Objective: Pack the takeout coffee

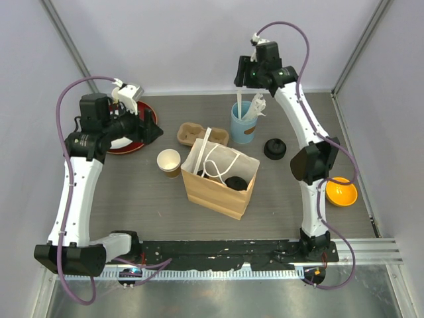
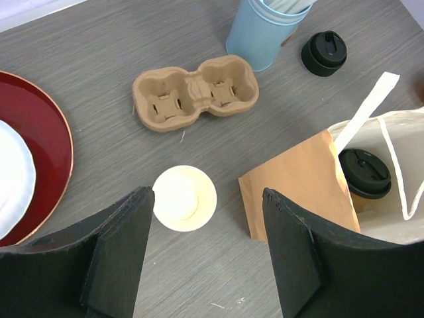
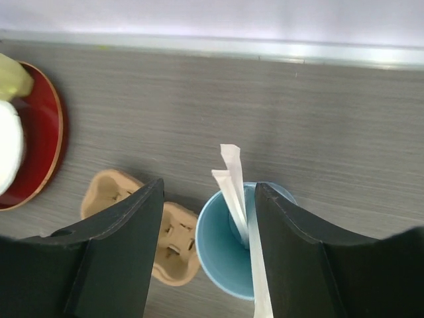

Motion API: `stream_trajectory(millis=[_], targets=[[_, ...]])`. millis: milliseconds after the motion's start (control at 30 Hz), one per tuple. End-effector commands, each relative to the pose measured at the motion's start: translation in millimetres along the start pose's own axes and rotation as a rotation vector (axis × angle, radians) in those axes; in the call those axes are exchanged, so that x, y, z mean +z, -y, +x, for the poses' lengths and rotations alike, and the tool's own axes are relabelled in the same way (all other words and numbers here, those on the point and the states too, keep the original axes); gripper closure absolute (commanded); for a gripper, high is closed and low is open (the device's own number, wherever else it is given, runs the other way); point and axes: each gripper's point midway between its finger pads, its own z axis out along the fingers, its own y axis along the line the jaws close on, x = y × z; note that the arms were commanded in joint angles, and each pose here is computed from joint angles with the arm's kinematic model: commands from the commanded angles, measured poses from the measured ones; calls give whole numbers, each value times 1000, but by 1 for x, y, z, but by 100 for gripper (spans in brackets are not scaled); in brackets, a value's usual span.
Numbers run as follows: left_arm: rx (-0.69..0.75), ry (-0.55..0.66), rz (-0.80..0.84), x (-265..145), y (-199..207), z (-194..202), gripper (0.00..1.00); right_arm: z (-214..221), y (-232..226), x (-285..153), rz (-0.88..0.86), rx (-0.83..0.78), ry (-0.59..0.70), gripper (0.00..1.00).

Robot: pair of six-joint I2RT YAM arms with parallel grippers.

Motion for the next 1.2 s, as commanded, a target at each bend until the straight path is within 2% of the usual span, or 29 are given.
stream_trajectory(millis=[0, 233, 500, 900, 1167], targets=[[23, 19, 12, -11, 8, -3, 29, -10, -2, 18, -24, -6, 41, 37], [23, 15, 12, -15, 10, -2, 29, -12, 2, 43, -14, 22, 79, 39], [34, 19, 2, -17, 9, -3, 29, -4, 3, 57, -16, 23, 71, 58], [41, 20, -2, -18, 8, -1, 30, 17, 0, 62, -6, -52, 10, 53], [47, 20, 1, -19, 9, -2, 30, 23, 5, 64, 39, -106, -6, 59]])
